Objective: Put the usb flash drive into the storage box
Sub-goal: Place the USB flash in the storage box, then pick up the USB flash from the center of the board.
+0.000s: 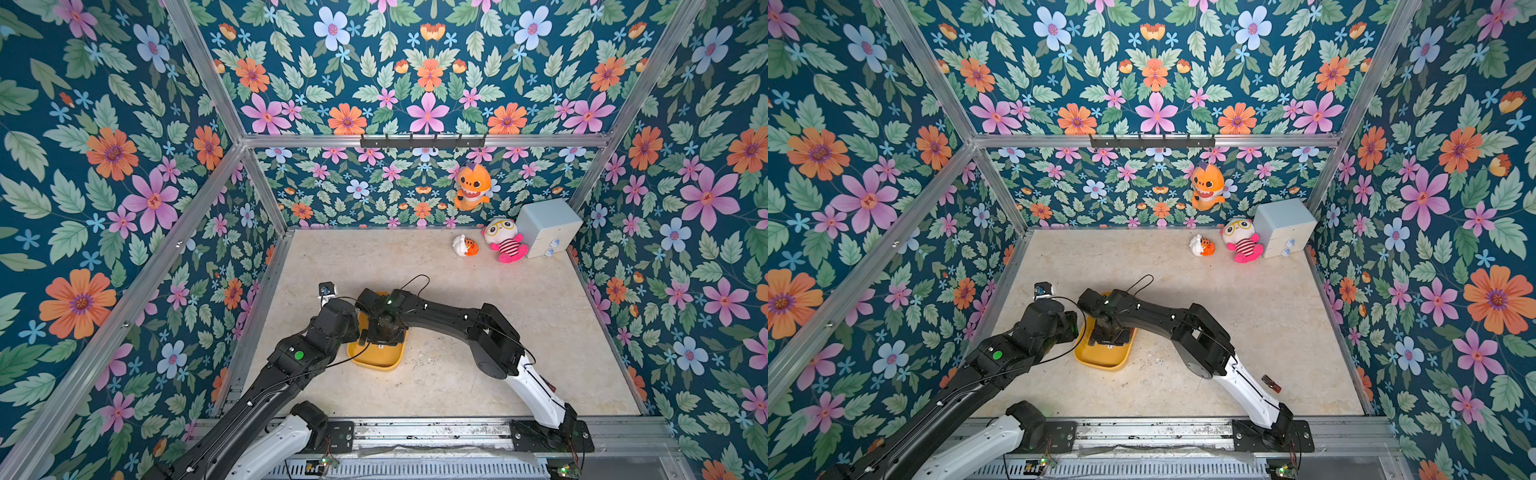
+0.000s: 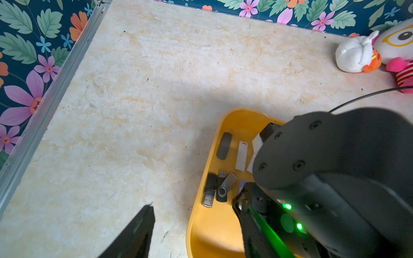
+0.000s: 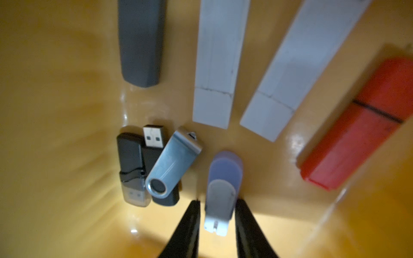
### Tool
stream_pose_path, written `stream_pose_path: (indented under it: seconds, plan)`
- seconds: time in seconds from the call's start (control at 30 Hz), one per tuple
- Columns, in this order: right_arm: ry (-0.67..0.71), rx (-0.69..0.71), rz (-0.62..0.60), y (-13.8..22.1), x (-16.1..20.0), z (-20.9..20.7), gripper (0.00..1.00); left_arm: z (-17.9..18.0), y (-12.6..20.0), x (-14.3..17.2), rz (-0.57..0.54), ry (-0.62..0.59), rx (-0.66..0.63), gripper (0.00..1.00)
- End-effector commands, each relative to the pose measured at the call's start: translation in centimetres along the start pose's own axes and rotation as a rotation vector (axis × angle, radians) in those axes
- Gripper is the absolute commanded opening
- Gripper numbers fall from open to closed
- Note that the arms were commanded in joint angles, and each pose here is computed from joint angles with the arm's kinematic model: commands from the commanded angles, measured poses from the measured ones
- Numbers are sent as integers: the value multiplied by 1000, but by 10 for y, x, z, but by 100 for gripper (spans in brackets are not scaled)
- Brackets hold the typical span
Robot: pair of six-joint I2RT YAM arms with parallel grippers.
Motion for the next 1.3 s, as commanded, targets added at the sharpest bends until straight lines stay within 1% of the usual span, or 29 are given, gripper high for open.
stream_pose_path:
  seconds: [0.0,0.17,0.23,0.3,0.37,0.4,0.47,0.5,0.57,0.63,0.7,0.77,0.83,0.9,0.97,1.07,1.17,1.27]
  plan:
    - [7,-40,-15,17,-3,5,38,1,1,-1,-3,1,-1,67]
    - [-2,-81,-56,53,-12,-2,40,1,1,-1,-5,2,6,67]
    - [-1,-89,-108,75,-18,-12,41,-2,3,-3,-14,-2,37,67]
    - [-11,-83,-171,101,-28,-31,42,-7,4,-5,-20,-17,92,67]
    - [-56,-57,-230,126,-45,-65,44,-18,2,-8,-11,-41,184,66]
    - [-85,-49,-251,136,-52,-84,44,-23,1,-10,-8,-34,208,65]
    - [-185,-31,-280,153,-69,-136,45,-41,-4,-14,-9,-20,302,62]
    - [-245,-39,-298,166,-77,-163,46,-52,-5,-16,-16,-22,338,62]
    - [-367,-25,-331,179,-84,-221,47,-86,-7,-19,-52,-72,401,63]
    - [-482,-24,-369,189,-87,-272,48,-128,-10,-17,-55,-165,440,65]
    - [-615,-29,-388,194,-86,-321,50,-175,-18,-13,-22,-248,491,65]
    - [-750,-60,-396,194,-83,-364,52,-227,-28,-4,8,-299,584,65]
    - [-842,-73,-402,193,-80,-392,53,-275,-40,8,40,-346,687,65]
    - [-911,-55,-418,194,-78,-412,55,-318,-46,18,67,-408,741,65]
    - [-946,-49,-427,195,-78,-425,57,-358,-51,27,74,-467,787,66]
    - [-989,-36,-434,199,-79,-440,59,-401,-64,42,104,-508,857,67]
    - [-1009,-24,-446,203,-82,-450,62,-429,-73,54,110,-545,899,68]
    - [-1027,8,-441,204,-85,-459,65,-449,-78,63,110,-565,943,70]
Point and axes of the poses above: each gripper's point midway between its finger pads, its own y axis back along the fingers, its own z axis along the line the jaws close on, x = y × z, the point moved 8 cm from there along y, back along the fingers, and after that the axes turned 15 degrees about -y, right-handed, at the moved point
